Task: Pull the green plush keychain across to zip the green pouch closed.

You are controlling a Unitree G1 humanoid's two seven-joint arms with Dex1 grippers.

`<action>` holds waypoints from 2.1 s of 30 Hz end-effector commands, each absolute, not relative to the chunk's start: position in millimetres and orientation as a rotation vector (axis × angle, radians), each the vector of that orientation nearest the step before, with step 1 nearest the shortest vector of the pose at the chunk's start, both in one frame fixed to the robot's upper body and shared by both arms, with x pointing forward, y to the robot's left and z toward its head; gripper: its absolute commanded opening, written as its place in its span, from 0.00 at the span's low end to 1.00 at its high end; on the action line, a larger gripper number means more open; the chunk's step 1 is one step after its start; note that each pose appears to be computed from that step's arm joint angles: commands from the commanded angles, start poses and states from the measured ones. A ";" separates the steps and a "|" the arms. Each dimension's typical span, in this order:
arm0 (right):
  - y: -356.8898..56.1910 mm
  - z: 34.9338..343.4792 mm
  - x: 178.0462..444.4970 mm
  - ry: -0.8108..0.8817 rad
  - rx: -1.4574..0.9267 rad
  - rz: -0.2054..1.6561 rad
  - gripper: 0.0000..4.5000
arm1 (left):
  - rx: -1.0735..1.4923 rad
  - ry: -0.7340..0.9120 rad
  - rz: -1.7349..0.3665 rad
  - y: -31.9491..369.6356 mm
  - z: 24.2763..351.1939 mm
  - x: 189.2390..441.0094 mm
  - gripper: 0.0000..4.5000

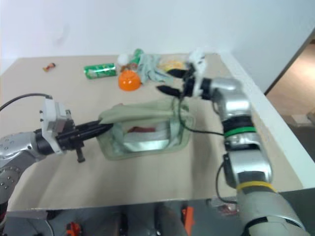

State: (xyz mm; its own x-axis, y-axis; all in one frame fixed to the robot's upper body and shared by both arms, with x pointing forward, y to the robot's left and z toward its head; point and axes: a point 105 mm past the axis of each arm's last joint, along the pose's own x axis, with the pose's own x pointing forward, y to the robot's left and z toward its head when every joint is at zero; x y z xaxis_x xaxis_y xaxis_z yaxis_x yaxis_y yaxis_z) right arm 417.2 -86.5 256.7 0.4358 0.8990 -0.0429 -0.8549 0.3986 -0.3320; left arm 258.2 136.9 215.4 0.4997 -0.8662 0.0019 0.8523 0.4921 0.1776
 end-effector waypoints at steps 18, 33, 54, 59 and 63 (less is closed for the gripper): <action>-43.4 235.6 361.5 -0.101 -0.455 1.526 0.93 | 0.295 -0.210 -0.939 145.8 232.3 272.5 0.00; -22.1 232.5 363.0 -0.127 -0.439 1.528 0.93 | 0.264 -0.195 -0.937 139.3 225.2 267.5 0.00; -28.1 230.2 367.3 -0.122 -0.469 1.499 0.01 | 0.269 -0.196 -0.894 145.7 224.9 275.0 0.00; -31.3 237.5 369.5 -0.149 -0.469 1.478 0.01 | 0.273 -0.184 -0.876 147.9 222.7 277.6 0.00; -33.1 251.4 371.9 -0.193 -0.447 1.450 0.01 | 0.273 -0.179 -0.858 149.4 220.9 279.8 0.00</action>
State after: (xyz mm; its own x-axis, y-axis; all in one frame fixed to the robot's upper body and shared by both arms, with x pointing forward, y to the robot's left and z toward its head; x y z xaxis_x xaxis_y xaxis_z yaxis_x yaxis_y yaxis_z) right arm 371.3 -30.5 224.2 0.1068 0.9731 -0.2041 -0.9378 0.0304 -0.3459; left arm 279.3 149.4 211.3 0.6355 -0.7720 0.0143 0.7400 0.6142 0.2739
